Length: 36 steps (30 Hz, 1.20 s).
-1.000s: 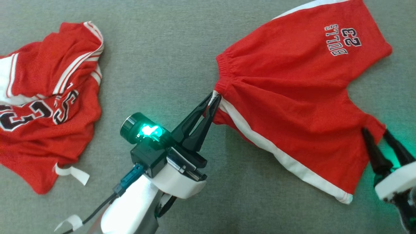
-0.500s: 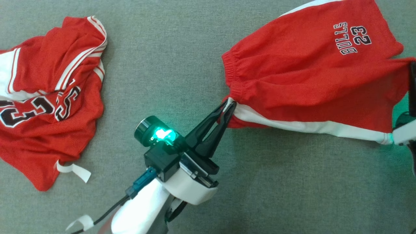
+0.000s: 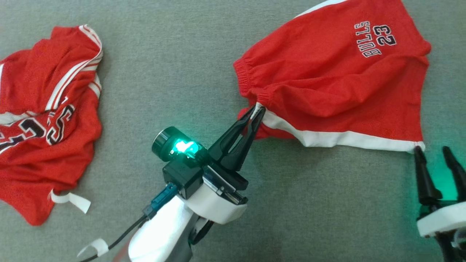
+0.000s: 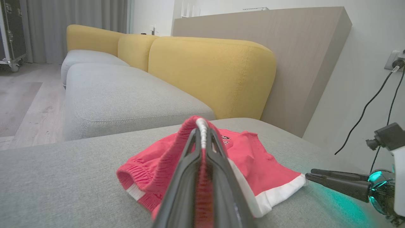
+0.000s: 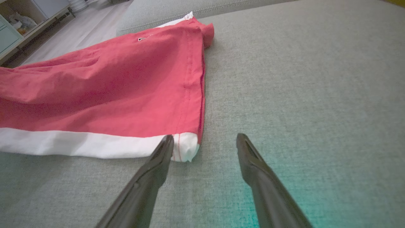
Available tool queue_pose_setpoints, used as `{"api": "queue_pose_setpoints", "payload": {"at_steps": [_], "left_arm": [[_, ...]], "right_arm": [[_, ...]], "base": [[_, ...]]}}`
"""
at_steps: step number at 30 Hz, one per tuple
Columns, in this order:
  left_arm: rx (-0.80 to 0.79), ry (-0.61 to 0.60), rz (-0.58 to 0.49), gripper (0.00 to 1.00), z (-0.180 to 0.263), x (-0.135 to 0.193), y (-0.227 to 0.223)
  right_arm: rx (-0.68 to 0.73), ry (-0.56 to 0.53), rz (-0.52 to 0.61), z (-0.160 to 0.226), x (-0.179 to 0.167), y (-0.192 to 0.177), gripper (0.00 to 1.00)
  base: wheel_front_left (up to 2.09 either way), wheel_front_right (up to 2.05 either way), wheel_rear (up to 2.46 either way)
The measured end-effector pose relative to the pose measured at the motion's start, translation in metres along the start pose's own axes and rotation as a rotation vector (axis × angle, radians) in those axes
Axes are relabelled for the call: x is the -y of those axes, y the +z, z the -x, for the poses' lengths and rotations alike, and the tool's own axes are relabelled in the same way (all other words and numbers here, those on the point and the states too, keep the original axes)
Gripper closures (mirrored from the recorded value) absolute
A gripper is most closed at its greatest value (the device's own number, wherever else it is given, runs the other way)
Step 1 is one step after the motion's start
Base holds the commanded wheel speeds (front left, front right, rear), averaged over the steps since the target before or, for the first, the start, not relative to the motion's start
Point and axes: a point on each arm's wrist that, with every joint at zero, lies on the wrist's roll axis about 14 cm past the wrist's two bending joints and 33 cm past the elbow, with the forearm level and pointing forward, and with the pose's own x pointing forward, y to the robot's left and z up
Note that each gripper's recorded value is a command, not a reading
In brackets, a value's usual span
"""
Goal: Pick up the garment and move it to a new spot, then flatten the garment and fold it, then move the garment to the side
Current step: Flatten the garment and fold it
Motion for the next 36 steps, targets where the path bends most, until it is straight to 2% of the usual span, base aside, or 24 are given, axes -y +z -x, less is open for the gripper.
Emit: {"api": "queue_pose_setpoints", "payload": {"at_steps": [6, 7, 8, 9, 10, 11, 12, 17, 23, 28, 32, 36], "left_arm": [[-0.014, -0.025, 0.003, 1.0, -0.001, 0.008, -0.005], [-0.017, -0.026, 0.003, 1.0, 0.0, 0.008, -0.005], [-0.018, -0.025, 0.001, 1.0, 0.0, 0.008, -0.005], [-0.019, -0.022, -0.001, 1.0, 0.001, 0.007, -0.005], [-0.019, -0.022, -0.001, 1.0, 0.001, 0.007, -0.005], [-0.021, -0.021, -0.004, 1.0, 0.002, 0.006, -0.005], [-0.021, -0.019, -0.006, 1.0, 0.002, 0.005, -0.005], [-0.016, -0.021, -0.02, 1.0, 0.004, 0.006, -0.001], [-0.022, -0.051, -0.085, 1.0, 0.019, 0.015, 0.003], [-0.103, -0.086, -0.112, 1.0, 0.053, 0.03, -0.016], [-0.046, -0.099, -0.043, 1.0, 0.06, 0.046, 0.002], [-0.031, -0.118, 0.023, 1.0, 0.064, 0.058, 0.007]], "right_arm": [[-0.041, 0.016, -0.034, -0.005, -0.009, -0.01, 0.0], [-0.048, 0.02, -0.035, -0.006, -0.01, -0.013, 0.04], [-0.054, 0.023, -0.036, -0.008, -0.011, -0.014, 0.13], [-0.056, 0.026, -0.037, -0.009, -0.012, -0.015, 0.28], [-0.056, 0.026, -0.037, -0.009, -0.012, -0.015, 0.55], [-0.058, 0.028, -0.038, -0.01, -0.013, -0.015, 0.73], [-0.061, 0.029, -0.038, -0.01, -0.013, -0.016, 1.0], [-0.041, 0.041, -0.042, -0.007, -0.017, -0.009, 1.0], [0.16, 0.023, -0.104, 0.016, 0.0, 0.061, 1.0], [0.243, -0.008, -0.052, 0.056, 0.018, 0.102, 1.0], [0.32, 0.003, -0.056, 0.086, 0.017, 0.132, 1.0], [0.308, 0.005, -0.025, 0.09, 0.018, 0.143, 1.0]], "base": [[0.0, 0.0, 0.0], [0.0, 0.0, 0.0], [0.0, 0.0, 0.0], [0.0, 0.0, 0.0], [0.0, 0.0, 0.0], [0.0, 0.0, 0.0], [0.0, 0.0, 0.0], [0.0, 0.0, 0.0], [0.0, 0.0, 0.0], [0.0, 0.0, 0.0], [0.0, 0.0, 0.0], [0.0, 0.0, 0.0]]}}
